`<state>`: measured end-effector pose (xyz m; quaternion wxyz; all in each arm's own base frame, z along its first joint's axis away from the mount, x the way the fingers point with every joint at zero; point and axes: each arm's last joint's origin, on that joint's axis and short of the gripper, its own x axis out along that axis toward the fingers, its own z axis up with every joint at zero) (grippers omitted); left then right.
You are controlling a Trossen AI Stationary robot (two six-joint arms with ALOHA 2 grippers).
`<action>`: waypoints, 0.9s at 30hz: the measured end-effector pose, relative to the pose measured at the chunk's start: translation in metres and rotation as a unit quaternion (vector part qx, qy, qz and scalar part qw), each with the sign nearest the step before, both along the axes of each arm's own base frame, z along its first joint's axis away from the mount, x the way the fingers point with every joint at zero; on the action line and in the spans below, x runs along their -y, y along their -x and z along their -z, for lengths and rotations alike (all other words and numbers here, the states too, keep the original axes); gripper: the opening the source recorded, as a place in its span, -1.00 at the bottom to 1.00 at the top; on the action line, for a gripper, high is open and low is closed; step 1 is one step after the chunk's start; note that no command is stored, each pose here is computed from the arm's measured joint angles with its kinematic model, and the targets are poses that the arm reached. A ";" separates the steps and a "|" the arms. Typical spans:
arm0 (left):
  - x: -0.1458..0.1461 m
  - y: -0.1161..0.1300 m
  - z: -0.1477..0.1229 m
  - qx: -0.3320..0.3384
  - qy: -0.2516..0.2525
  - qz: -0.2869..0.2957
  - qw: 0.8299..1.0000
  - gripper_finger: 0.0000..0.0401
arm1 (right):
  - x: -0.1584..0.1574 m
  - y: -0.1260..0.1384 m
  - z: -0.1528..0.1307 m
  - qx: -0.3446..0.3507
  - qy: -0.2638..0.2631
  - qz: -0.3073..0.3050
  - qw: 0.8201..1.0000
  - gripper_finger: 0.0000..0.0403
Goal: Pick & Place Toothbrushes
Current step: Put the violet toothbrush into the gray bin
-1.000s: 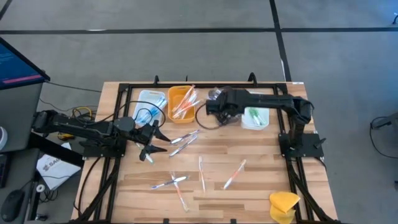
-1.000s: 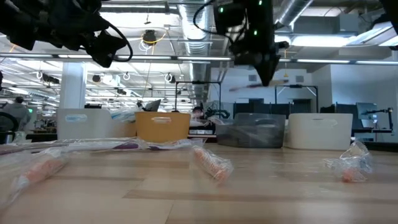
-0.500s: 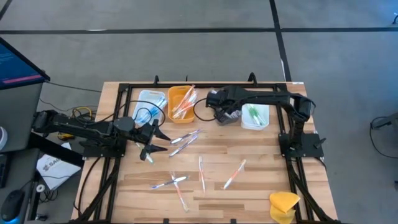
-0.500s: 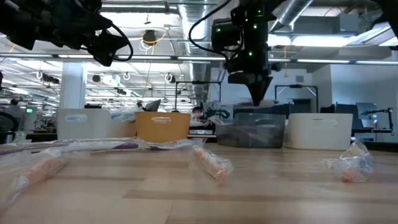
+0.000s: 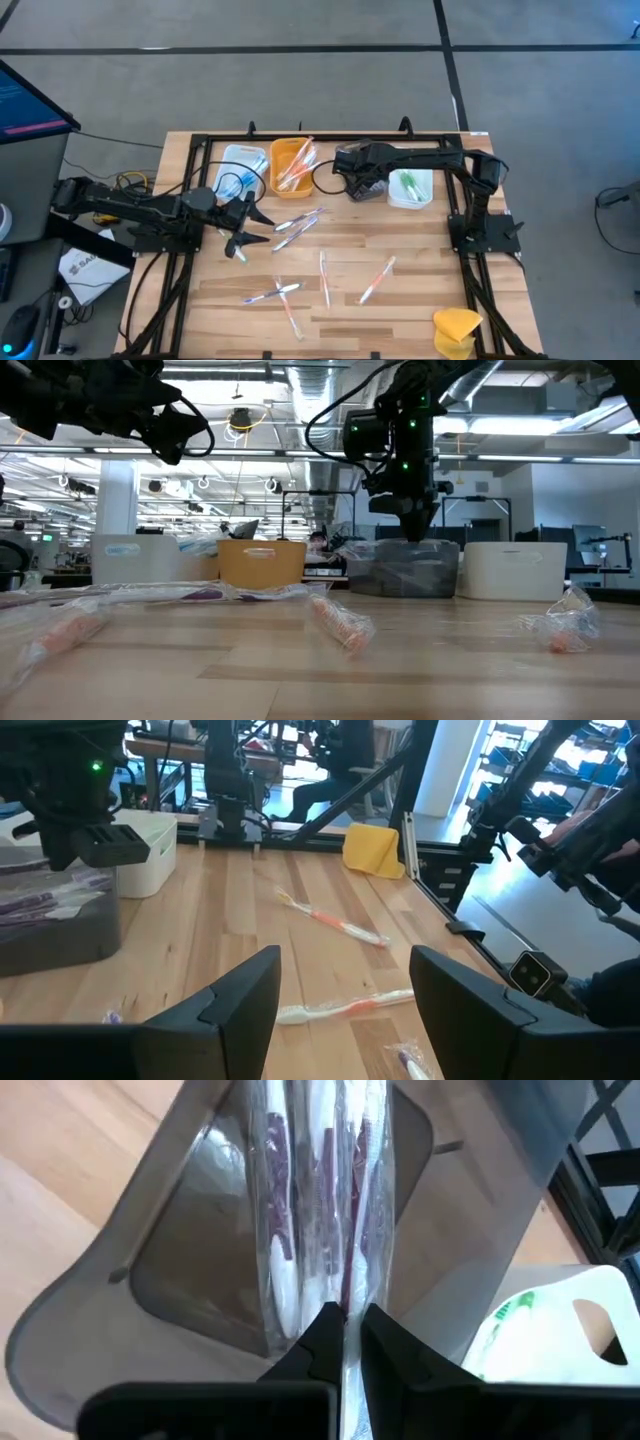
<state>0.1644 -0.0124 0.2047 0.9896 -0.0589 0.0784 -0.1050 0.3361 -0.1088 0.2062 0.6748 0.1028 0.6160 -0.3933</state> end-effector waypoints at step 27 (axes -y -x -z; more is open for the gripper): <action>0.000 0.000 -0.001 0.005 0.000 0.001 1.000 0.09 | 0.007 0.000 -0.009 0.005 -0.012 0.007 1.000 -0.13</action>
